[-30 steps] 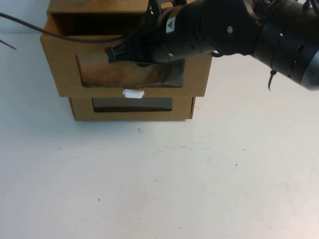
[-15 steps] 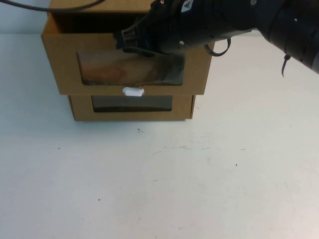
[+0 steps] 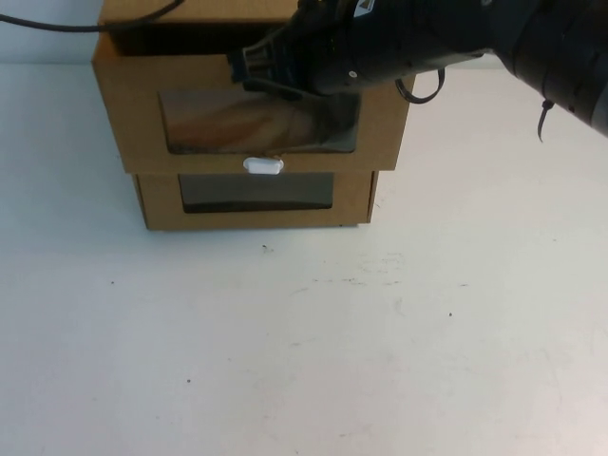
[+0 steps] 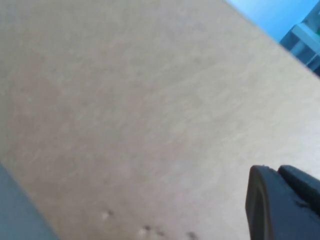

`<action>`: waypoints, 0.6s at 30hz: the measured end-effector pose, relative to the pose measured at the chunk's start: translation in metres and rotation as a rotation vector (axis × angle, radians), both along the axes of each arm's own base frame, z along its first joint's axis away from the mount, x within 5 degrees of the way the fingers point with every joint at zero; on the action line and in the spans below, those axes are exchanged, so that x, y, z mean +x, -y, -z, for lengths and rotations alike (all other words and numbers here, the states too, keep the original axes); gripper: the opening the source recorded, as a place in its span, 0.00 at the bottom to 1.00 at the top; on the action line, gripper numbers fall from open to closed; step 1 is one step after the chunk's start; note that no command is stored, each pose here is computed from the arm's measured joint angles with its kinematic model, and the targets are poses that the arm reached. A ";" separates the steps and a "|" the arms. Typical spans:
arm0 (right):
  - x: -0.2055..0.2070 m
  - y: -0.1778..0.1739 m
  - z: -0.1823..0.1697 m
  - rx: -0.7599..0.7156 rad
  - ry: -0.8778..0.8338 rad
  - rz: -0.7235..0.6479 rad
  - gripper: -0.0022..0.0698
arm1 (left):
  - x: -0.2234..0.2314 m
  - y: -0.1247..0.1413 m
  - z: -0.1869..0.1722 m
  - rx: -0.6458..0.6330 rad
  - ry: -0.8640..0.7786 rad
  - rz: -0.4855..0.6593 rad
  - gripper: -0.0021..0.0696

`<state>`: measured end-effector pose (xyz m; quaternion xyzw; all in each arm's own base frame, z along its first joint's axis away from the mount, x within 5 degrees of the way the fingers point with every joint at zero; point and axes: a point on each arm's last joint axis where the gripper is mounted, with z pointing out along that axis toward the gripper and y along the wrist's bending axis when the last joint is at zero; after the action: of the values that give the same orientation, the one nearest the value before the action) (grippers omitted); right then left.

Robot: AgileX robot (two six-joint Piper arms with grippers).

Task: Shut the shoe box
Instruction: Close the shoe box with your right arm

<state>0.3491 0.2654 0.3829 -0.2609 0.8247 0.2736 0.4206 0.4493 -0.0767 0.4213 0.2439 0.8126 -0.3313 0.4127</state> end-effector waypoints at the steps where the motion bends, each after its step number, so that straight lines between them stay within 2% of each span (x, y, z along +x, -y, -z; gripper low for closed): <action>1: 0.001 0.000 0.001 -0.001 -0.001 0.003 0.01 | 0.002 0.000 0.002 -0.002 -0.006 0.001 0.03; 18: 0.044 -0.007 0.012 0.071 0.075 0.081 0.01 | 0.010 0.004 0.015 -0.024 -0.038 0.016 0.03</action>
<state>0.3930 0.2727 0.3705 -0.2222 0.8080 0.2756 0.4711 0.4589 -0.0812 0.4061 0.2392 0.8143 -0.3489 0.3975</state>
